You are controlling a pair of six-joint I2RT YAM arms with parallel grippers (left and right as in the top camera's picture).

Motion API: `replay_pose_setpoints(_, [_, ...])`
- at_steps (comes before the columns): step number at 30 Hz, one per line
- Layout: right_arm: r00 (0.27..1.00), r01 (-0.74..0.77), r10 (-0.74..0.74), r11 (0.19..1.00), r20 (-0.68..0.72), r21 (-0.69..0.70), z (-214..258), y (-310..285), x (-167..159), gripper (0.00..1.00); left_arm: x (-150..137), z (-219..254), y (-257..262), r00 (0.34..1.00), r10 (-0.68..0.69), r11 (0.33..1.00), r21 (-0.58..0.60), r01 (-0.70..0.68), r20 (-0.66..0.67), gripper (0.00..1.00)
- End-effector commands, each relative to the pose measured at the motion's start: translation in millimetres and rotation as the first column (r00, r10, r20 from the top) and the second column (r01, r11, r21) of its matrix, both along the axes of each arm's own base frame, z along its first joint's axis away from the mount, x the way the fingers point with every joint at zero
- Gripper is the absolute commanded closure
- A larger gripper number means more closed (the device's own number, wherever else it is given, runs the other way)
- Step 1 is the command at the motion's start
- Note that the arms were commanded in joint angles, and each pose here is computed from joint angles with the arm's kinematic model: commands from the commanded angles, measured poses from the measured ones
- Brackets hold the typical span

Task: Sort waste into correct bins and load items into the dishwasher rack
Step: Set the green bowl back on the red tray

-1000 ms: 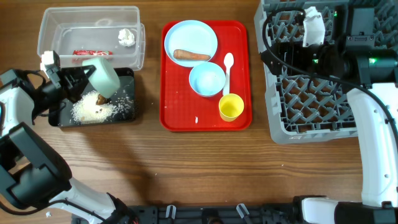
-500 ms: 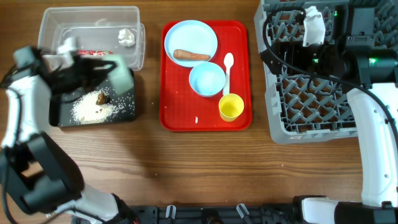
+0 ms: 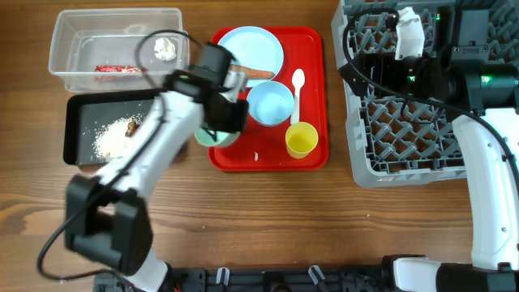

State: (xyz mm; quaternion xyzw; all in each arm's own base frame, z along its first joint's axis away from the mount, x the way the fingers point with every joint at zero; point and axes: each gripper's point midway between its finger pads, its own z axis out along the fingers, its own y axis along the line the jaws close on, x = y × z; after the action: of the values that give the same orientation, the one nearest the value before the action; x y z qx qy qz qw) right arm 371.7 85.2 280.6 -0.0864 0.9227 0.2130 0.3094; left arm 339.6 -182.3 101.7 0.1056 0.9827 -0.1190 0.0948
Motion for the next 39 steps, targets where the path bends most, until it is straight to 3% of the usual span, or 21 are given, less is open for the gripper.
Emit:
replay_pose_setpoints(1, [1.0, 0.004, -0.004, 1.0, 0.012, -0.001, 5, 1, 5, 0.0, 4, -23, 5, 0.997, 0.071, 0.979, 0.186, -0.077, 0.039, 0.96])
replay_pose_setpoints(9, [1.0, 0.004, -0.004, 1.0, 0.011, -0.001, 5, 1, 4, 0.0, -4, -56, -29, 1.0, -0.011, 0.979, 0.204, 0.009, 0.01, 0.96])
replay_pose_setpoints(17, [1.0, 0.004, -0.004, 1.0, 0.014, -0.001, 5, 1, 5, 0.0, -10, -58, -47, 0.999, -0.044, 0.982, 0.184, 0.04, 0.015, 0.94])
replay_pose_setpoints(23, [1.0, 0.004, -0.004, 1.0, 0.018, -0.001, 6, 1, 6, 0.0, -12, -57, -57, 0.997, -0.066, 0.983, 0.173, 0.06, 0.03, 0.53])
replay_pose_setpoints(25, [1.0, 0.005, -0.005, 1.0, 0.025, 0.0, 7, 1, 7, 0.0, -12, -53, -62, 0.997, -0.07, 0.986, 0.152, 0.066, 0.027, 0.44])
replay_pose_setpoints(32, [0.999, 0.022, -0.023, 1.0, 0.038, 0.016, 11, 1, 11, 0.0, 9, -6, -82, 0.992, -0.082, 0.994, 0.084, 0.074, 0.098, 0.32])
replay_pose_setpoints(39, [0.999, 0.022, -0.022, 1.0, 0.039, 0.015, 11, 1, 11, 0.0, 6, -1, -105, 0.987, -0.135, 0.99, -0.025, 0.138, 0.091, 0.3])
